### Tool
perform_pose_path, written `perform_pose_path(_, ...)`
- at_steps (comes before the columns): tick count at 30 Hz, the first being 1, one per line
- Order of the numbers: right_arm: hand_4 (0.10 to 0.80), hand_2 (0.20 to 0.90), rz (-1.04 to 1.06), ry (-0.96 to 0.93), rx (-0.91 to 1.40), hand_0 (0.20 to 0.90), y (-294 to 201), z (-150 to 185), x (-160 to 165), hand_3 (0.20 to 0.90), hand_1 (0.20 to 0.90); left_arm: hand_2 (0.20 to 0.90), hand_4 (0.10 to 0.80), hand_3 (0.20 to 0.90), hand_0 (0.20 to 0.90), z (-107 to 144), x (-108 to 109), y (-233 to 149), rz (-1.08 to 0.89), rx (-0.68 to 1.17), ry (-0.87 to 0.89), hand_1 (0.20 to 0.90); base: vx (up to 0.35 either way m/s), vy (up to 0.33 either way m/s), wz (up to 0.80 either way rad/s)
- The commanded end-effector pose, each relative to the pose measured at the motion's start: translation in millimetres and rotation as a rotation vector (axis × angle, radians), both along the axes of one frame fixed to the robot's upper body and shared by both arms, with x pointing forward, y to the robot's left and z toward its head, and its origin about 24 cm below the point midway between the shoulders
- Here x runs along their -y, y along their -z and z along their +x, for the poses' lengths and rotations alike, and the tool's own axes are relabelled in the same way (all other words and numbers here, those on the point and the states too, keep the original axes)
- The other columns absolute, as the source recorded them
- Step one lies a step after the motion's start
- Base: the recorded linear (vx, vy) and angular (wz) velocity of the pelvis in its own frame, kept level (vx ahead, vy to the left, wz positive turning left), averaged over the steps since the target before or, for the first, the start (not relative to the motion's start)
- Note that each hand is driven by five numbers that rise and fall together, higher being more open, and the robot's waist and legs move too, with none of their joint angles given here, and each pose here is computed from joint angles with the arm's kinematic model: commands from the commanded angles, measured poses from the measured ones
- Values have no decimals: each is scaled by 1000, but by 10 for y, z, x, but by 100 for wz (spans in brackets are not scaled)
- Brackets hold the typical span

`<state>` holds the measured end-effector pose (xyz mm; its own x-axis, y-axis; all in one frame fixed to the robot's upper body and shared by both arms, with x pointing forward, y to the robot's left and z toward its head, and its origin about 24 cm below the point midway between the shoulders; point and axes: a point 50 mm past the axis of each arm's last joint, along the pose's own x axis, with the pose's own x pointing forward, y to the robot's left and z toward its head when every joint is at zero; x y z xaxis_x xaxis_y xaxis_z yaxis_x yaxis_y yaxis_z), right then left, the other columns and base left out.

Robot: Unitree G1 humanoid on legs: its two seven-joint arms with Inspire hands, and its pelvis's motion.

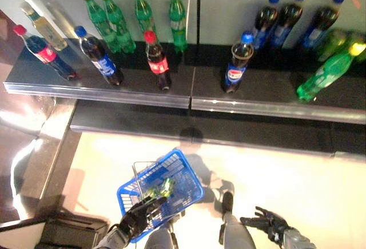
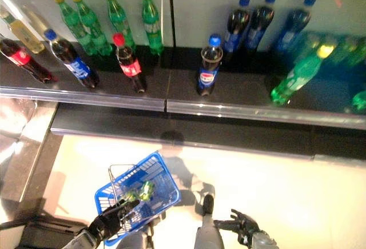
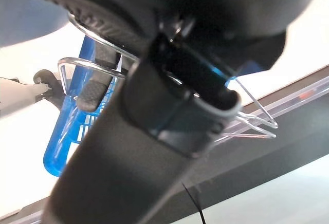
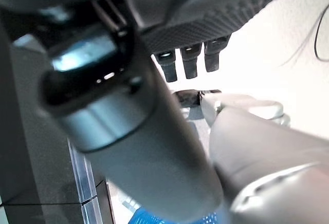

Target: Pick up the drink and place into the basket.

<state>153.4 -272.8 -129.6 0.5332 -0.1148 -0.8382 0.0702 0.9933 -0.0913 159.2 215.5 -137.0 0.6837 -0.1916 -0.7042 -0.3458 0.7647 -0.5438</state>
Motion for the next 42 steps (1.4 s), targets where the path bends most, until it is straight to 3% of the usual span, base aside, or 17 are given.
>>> perform_pose_path(1, 800, 900, -34, 13, 16, 900, -59, 66, 99, 900, 900, 300, 100, 200, 300, 186, -183, -152, 0, 136, -40, 300, 0, 0, 0)
perform_pose_path(7, 800, 900, -35, 13, 70, 900, -129, 179, 130, 900, 900, 300, 100, 200, 300, 302, -168, -210, -12, 176, -37, 300, -85, 21, 3)
perform_pose_path(8, 800, 900, -49, -8, 259, 900, -348, 522, 126, 900, 900, 300, 100, 200, 300, 544, -128, -351, -41, 263, -42, 300, -325, 8, 6)
perform_pose_path(10, 800, 900, -62, -48, 380, 900, -468, 681, 70, 900, 900, 300, 100, 200, 300, 588, -168, -385, -28, 266, -54, 300, -225, -57, 9)
perform_pose_path(17, 800, 900, -94, -238, 804, 900, -1165, 1303, -357, 900, 900, 300, 100, 200, 300, 665, -299, -482, 16, 280, -83, 300, -60, -82, 2)
perform_pose_path(23, 800, 900, -81, -286, 1174, 900, -2006, 1565, -627, 900, 900, 300, 100, 200, 300, 628, -252, -478, 16, 296, -81, 300, -13, -23, 6)
perform_pose_path(33, 800, 900, -115, -306, 1600, 900, -2966, 1556, -729, 900, 900, 300, 100, 200, 300, 543, -249, -424, -12, 303, -110, 300, -2, 44, 0)
perform_pose_path(42, 800, 900, -119, -210, 1809, 900, -3374, 1428, -570, 900, 900, 300, 100, 200, 300, 474, -227, -378, -28, 293, -105, 300, 31, 25, 0)
